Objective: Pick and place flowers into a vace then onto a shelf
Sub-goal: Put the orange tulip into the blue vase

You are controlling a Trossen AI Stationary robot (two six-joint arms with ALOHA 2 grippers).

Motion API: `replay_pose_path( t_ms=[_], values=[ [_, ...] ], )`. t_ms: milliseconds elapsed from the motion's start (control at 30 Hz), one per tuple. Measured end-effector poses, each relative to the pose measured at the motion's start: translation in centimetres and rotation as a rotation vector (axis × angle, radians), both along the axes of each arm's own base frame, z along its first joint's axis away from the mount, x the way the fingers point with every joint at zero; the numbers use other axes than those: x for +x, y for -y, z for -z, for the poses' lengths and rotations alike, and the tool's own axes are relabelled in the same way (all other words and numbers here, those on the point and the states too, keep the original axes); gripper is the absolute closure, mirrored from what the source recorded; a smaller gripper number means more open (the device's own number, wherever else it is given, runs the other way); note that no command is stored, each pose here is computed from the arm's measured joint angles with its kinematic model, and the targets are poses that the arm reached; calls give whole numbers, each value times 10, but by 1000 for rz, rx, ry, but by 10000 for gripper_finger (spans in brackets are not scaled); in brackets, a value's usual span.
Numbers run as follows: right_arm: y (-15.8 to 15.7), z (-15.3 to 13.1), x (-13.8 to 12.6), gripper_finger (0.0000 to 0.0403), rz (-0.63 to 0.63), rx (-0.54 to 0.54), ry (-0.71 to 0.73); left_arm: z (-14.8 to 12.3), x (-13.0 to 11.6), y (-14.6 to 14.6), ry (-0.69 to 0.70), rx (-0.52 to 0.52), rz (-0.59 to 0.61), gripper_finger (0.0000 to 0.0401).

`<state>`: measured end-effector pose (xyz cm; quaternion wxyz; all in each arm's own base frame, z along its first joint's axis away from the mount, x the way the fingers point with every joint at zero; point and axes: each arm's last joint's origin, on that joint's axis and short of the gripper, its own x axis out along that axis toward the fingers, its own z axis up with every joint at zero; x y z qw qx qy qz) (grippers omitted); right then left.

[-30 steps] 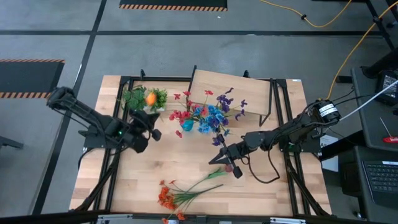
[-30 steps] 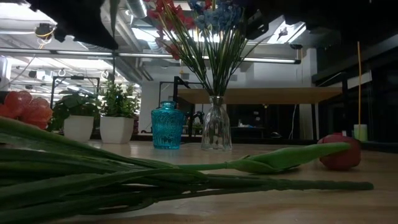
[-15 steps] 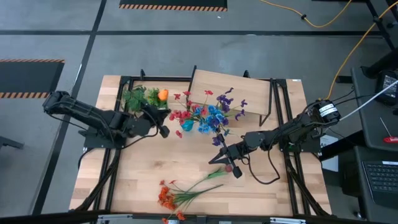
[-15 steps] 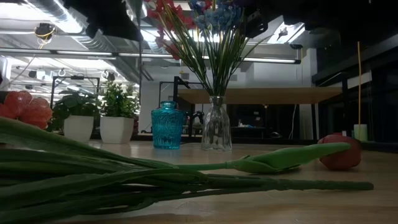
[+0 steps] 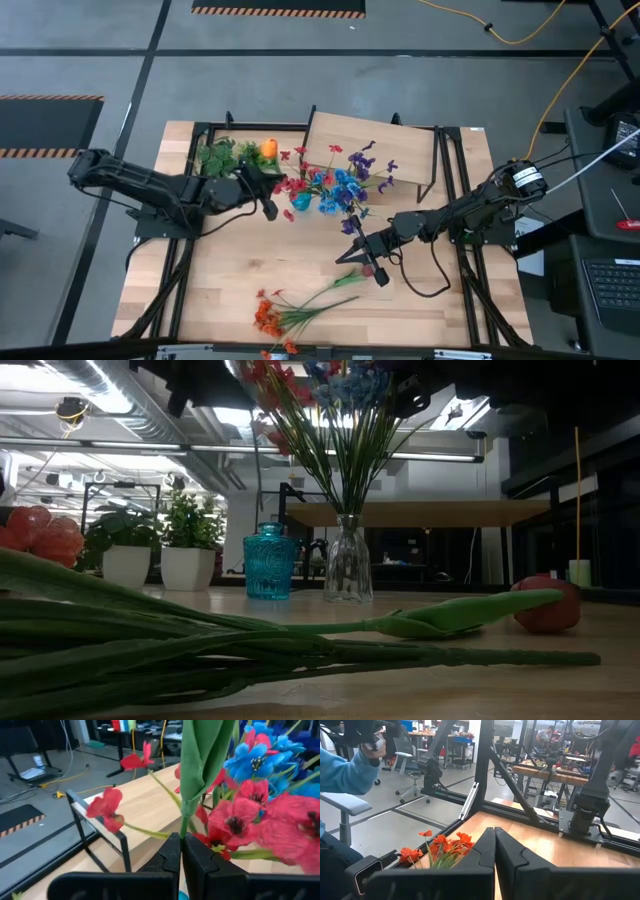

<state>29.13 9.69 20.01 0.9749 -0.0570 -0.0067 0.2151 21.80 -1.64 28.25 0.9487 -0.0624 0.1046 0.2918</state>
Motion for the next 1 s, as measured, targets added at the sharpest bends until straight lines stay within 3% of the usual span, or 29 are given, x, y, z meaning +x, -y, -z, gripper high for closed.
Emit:
replay_pose_path(
  t_ms=[333,800,1000],
  values=[
    [0,0,0,401,0,-1,1,13,20,-10,-16,-40,42,398],
    [0,0,0,399,0,-2,1,26,26,-18,-100,-34,16,397],
    [0,0,0,399,0,-2,0,33,29,-18,-126,-47,10,371]
  ],
)
